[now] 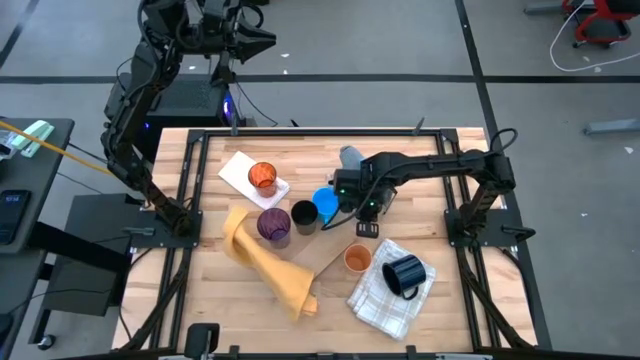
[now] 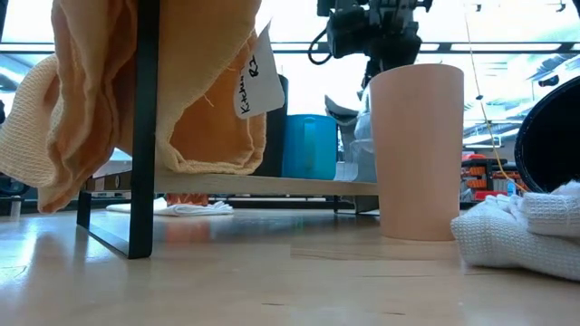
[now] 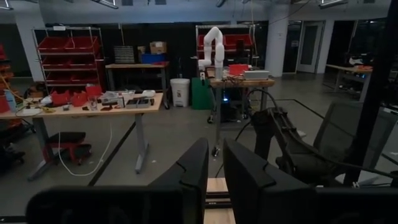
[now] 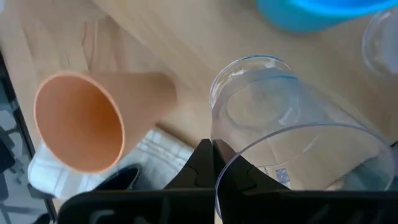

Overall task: Stack small to large cups/mugs on shelf
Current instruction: Put the transparent mug on the shelf

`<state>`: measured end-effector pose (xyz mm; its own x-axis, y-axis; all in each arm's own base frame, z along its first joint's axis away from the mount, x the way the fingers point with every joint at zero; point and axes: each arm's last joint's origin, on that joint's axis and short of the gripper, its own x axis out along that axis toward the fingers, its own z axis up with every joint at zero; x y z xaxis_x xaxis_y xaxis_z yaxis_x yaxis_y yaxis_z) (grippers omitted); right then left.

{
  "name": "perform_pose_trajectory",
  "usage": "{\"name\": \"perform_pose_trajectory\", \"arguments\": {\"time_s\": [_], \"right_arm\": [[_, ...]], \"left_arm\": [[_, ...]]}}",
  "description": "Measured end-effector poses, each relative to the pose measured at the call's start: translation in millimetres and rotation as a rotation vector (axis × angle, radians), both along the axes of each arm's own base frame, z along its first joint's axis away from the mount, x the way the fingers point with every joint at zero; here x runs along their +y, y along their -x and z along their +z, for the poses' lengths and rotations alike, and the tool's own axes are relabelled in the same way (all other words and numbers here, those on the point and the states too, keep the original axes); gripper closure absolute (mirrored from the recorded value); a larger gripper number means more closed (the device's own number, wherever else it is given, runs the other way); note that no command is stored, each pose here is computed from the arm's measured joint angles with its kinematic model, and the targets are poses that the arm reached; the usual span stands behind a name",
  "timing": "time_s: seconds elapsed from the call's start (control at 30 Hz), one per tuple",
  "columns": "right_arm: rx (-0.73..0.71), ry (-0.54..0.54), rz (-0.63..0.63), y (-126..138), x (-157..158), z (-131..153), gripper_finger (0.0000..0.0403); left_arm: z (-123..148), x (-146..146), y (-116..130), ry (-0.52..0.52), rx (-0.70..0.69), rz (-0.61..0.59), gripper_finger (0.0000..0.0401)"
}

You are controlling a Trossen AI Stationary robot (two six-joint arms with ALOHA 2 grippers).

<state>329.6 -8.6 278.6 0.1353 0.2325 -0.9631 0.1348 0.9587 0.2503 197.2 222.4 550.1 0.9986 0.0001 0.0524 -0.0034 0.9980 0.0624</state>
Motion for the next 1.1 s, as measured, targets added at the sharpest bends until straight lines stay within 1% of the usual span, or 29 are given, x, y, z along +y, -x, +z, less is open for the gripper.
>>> {"name": "perform_pose_trajectory", "arguments": {"time_s": [0.27,0.47,0.67,0.93,1.1], "right_arm": [[-0.022,0.005,-0.033,-1,-13,-3,0.0403],[-0.031,0.017,-0.022,-2,-13,-3,0.0403],[-0.028,0.022,-0.015,-2,-13,-4,0.0403],[0.061,0.001,-0.006,6,-9,-33,0.0403],[0.062,0.013,0.006,8,-4,-38,0.0403]], "left_arm": [[0,0,0,-0.003,-0.003,-0.001,0.034],[0,0,0,-0.003,-0.003,-0.001,0.0348],[0,0,0,-0.003,-0.003,0.0,0.0344],[0,0,0,0.001,-0.003,-0.001,0.0347],[0,0,0,0.003,-0.003,-0.001,0.035]]}}
